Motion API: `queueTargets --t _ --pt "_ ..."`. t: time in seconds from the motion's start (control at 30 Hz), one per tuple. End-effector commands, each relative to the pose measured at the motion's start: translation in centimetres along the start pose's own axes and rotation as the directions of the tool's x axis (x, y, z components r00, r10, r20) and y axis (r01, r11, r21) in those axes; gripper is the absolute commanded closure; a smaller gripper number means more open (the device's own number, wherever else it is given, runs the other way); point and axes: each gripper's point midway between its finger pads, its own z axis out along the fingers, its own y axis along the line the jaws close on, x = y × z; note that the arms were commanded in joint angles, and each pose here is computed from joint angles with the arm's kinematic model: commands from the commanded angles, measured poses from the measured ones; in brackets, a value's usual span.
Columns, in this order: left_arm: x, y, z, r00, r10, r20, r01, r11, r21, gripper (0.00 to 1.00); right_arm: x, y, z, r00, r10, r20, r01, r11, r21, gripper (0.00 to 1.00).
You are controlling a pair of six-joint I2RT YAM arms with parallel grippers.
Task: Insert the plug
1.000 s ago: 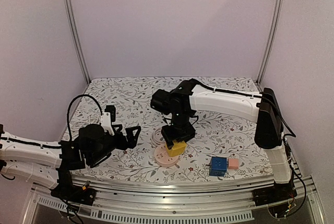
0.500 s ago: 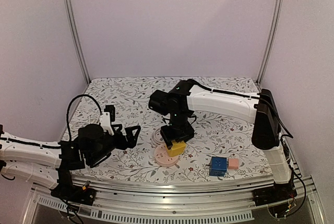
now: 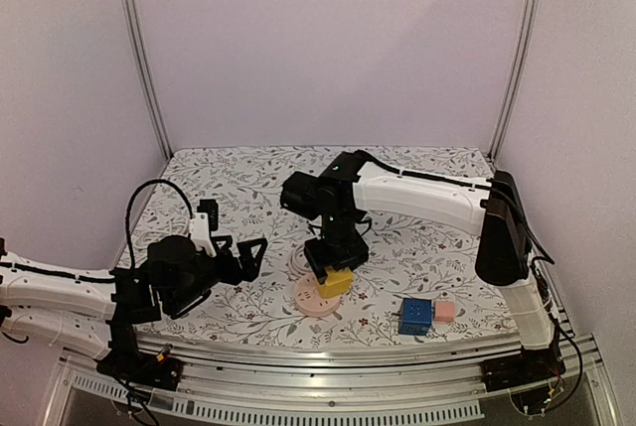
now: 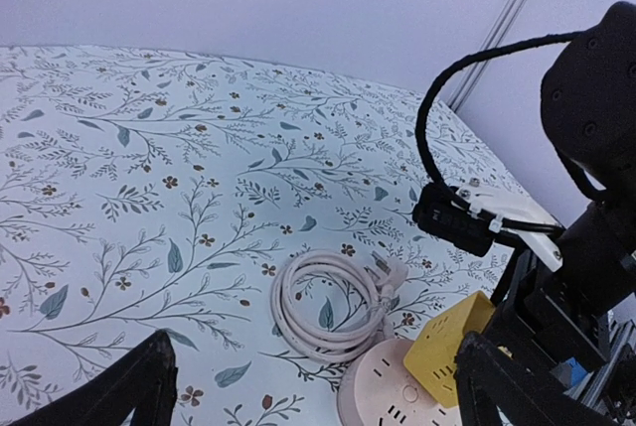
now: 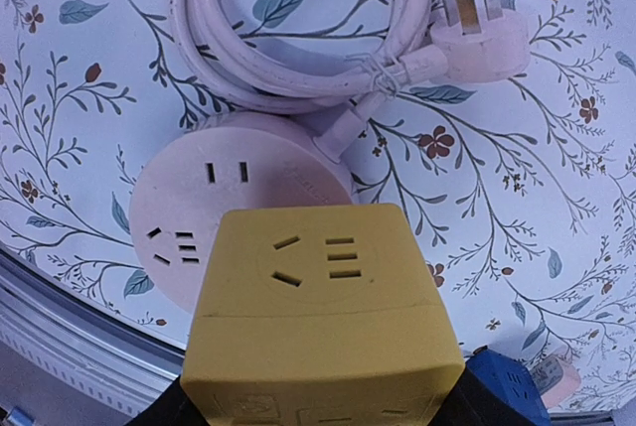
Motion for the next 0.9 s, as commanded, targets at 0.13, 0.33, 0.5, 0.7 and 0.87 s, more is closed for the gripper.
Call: queueTargets --t 0.13,0.33,0.5,0.7,0.87 --pt "0.1 0.0 -0.3 1.0 -0.007 0.005 0.007 1.0 0.012 0.03 1.0 -0.9 10.5 0.995 0.044 -0.09 -0.031 0.989 0.143 0.96" --pt "0.1 -0.1 -0.3 1.0 -0.007 0.006 0.007 1.0 0.013 0.03 0.1 1.3 10.8 0.997 0.053 -0.057 -0.048 0.995 0.088 0.96" --pt "0.2 0.0 -0.3 1.0 -0.008 0.003 0.008 1.0 0.013 0.03 0.6 0.5 12.3 0.994 0.056 -0.094 -0.041 0.987 0.157 0.97" --pt "0.4 -0.2 -0.1 1.0 -0.007 -0.002 0.007 1.0 0.017 0.03 2.7 -2.0 11.6 0.99 0.076 -0.116 -0.049 0.974 0.221 0.96" --pt "0.7 -0.3 0.0 1.0 -0.007 -0.011 0.007 1.0 0.022 0.04 4.1 -4.1 9.3 0.989 0.109 -0.095 -0.084 0.969 0.234 0.95"
